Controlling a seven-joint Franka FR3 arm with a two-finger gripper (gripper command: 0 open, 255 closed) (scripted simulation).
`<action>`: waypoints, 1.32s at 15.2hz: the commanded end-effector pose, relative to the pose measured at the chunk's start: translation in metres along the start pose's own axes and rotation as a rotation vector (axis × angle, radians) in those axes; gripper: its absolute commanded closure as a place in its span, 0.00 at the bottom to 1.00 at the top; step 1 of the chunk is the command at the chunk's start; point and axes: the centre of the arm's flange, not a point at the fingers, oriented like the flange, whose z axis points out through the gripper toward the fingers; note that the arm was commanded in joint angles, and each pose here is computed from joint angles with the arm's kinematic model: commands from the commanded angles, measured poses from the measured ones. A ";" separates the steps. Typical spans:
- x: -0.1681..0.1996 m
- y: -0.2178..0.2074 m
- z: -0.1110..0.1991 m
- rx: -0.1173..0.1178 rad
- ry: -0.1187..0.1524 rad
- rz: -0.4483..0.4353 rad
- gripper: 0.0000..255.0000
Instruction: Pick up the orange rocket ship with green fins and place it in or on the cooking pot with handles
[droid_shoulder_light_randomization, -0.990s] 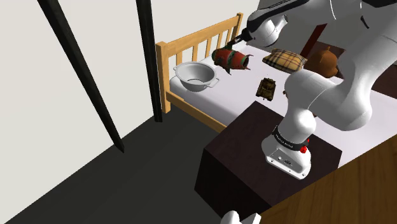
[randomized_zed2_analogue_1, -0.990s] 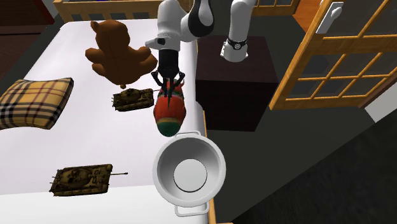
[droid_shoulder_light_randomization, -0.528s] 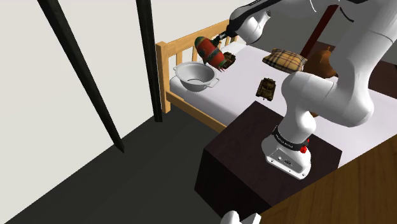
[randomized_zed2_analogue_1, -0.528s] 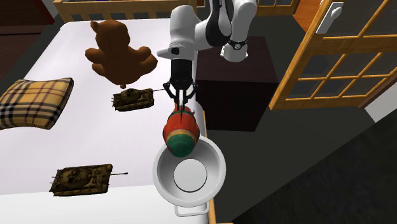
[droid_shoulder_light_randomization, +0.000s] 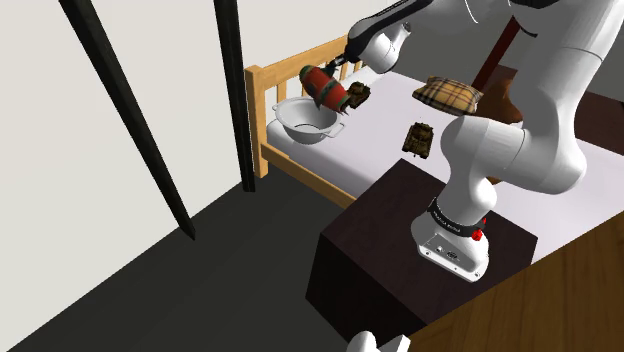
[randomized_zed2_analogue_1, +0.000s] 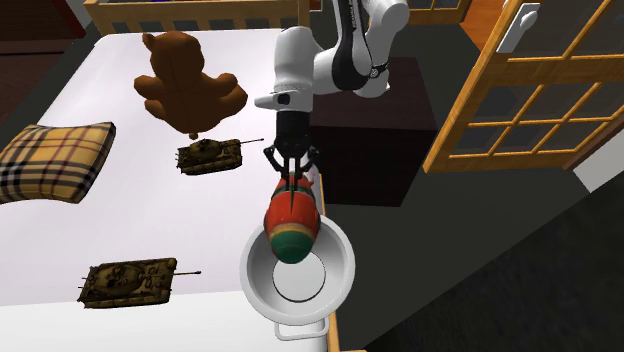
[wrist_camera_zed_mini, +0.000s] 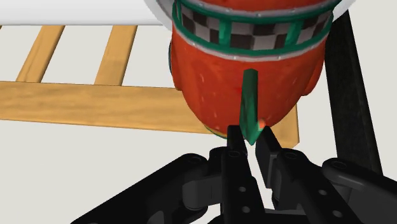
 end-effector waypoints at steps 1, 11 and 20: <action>-0.007 -0.001 0.007 -0.003 0.003 -0.002 1.00; -0.047 -0.004 0.042 -0.003 0.003 -0.002 1.00; -0.059 -0.005 0.053 -0.003 0.003 -0.002 1.00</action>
